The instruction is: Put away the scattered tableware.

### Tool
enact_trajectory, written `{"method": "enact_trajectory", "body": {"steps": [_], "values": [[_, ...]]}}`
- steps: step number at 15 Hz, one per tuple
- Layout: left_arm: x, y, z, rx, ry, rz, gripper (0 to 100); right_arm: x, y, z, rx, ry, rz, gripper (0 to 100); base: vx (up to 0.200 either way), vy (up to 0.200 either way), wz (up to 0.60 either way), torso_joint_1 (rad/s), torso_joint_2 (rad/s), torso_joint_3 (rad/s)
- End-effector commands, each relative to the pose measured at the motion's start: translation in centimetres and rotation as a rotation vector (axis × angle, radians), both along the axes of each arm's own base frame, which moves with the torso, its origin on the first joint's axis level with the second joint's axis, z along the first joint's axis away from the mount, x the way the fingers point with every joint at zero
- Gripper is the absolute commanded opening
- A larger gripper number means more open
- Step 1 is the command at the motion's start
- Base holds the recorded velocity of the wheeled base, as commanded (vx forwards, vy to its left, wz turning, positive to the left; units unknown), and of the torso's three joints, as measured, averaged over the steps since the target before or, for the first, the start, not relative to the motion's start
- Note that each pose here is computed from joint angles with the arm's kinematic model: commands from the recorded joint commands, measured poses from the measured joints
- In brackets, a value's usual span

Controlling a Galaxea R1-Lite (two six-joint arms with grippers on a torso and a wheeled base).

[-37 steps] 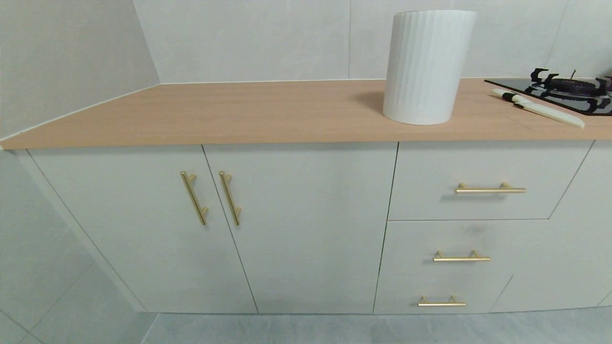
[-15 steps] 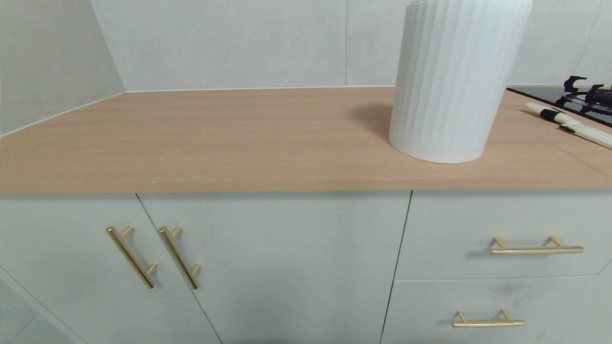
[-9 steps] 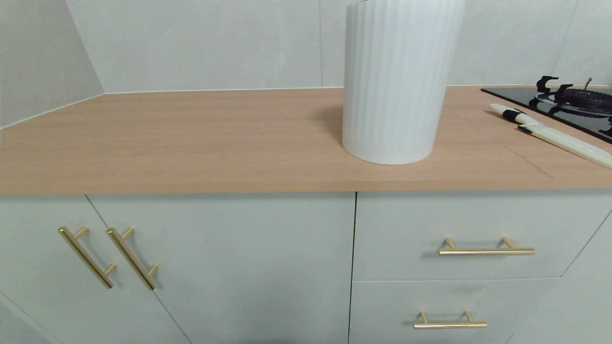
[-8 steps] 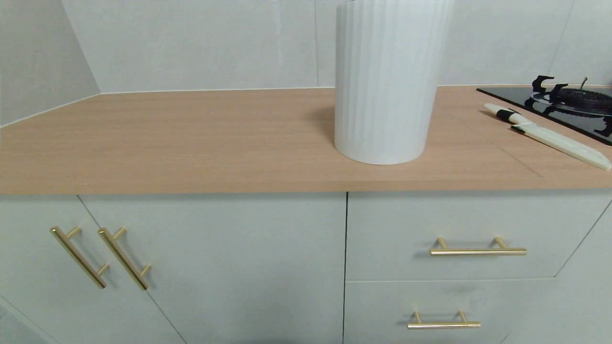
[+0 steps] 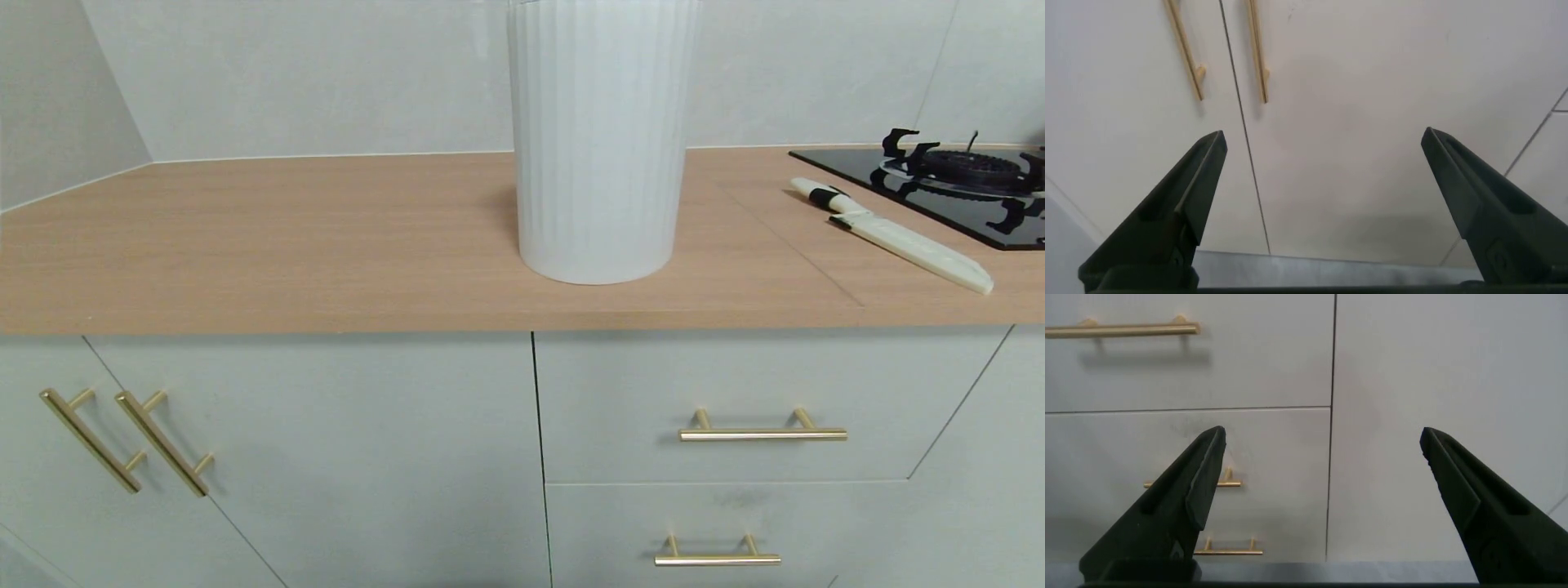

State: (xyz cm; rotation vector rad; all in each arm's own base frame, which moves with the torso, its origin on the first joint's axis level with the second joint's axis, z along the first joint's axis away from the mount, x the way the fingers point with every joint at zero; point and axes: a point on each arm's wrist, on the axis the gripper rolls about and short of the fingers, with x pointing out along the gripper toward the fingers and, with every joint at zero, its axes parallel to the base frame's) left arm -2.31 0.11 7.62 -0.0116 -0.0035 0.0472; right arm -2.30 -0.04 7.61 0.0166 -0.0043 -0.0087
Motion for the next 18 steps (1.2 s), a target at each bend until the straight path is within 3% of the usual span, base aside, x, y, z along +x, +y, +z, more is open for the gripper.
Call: {"method": "enact_trajectory", "body": {"steps": [1,4,8,18], "values": [[0.0,0.0,0.01,-0.001,0.0,0.0,100,0.01,0.0,0.0,0.0,0.001,0.0,100,0.0,0.0,0.0,0.0,0.0,0.0],[0.0,0.0,0.01,-0.001,0.0,0.0,100,0.01,0.0,0.0,0.0,0.001,0.0,100,0.0,0.0,0.0,0.0,0.0,0.0],[0.0,0.0,0.01,-0.001,0.0,0.0,100,0.01,0.0,0.0,0.0,0.001,0.0,100,0.0,0.0,0.0,0.023,-0.21,-0.29],[0.0,0.0,0.01,-0.001,0.0,0.0,100,0.01,0.0,0.0,0.002,0.001,-0.002,100,0.0,0.0,0.0,0.118,-0.49,-0.333]]}}
